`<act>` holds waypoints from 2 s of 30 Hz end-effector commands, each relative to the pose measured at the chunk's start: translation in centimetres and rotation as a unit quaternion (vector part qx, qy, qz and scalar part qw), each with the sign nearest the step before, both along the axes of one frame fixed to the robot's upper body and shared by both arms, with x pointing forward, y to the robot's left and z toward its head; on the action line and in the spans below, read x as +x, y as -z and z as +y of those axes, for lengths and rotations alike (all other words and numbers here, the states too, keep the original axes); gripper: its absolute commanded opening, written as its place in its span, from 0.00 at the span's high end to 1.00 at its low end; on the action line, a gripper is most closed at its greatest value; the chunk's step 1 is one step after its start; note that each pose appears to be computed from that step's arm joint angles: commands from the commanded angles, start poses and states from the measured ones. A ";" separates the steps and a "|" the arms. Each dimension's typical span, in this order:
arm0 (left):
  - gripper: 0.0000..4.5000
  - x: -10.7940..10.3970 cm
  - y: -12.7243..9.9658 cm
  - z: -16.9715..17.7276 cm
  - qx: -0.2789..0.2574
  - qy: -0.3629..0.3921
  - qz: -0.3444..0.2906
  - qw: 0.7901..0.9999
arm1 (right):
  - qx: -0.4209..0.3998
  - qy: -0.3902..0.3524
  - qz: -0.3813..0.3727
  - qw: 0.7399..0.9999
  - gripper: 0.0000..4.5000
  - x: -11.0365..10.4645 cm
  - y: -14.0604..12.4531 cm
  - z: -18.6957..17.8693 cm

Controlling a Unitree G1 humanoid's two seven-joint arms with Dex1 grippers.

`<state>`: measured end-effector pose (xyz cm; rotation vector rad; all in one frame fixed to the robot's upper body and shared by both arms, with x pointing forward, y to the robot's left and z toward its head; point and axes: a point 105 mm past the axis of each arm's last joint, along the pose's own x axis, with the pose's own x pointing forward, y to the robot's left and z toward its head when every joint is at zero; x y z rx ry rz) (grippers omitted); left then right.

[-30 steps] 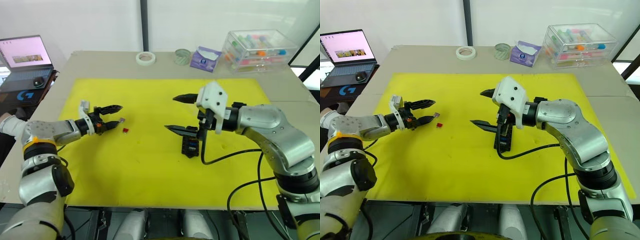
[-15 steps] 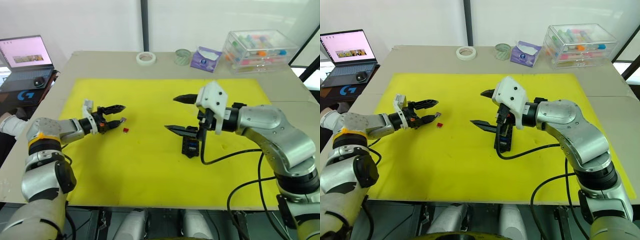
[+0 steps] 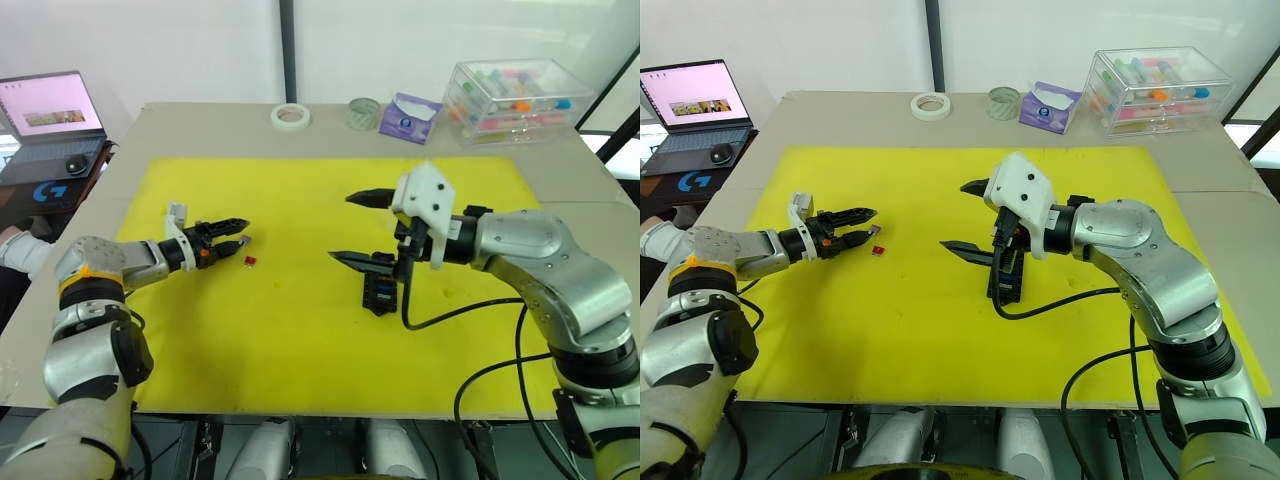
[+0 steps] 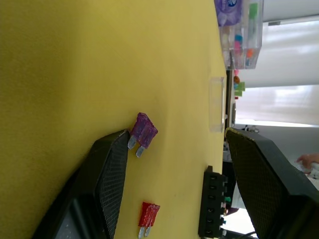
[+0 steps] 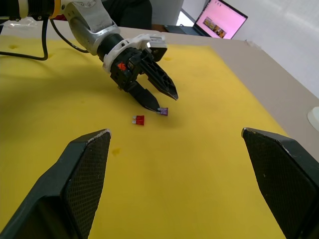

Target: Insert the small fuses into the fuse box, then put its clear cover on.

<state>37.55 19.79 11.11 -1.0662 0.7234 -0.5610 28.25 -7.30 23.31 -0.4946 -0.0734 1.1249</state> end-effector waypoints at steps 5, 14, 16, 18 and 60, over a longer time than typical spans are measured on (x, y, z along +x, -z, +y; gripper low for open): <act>0.56 -0.4 1.7 0.2 0.023 -0.002 0.034 0.999 | 0.013 -0.005 -0.031 0.999 0.00 -0.4 -1.8 0.1; 0.90 -0.3 2.0 0.1 0.030 -0.004 0.037 0.999 | 0.015 -0.003 -0.029 0.999 0.00 -0.3 -1.8 0.1; 0.90 -0.3 2.3 0.1 0.035 -0.003 0.037 0.999 | 0.015 -0.003 -0.028 1.000 0.00 -0.3 -1.7 0.1; 0.90 -0.4 2.4 0.1 0.037 -0.004 0.038 0.999 | 0.015 -0.004 -0.026 1.000 0.00 -0.4 -1.7 0.2; 0.99 -7.9 -13.4 -9.3 0.117 0.253 -0.518 0.809 | 0.136 -0.019 0.148 0.979 0.00 -0.3 -3.7 -3.9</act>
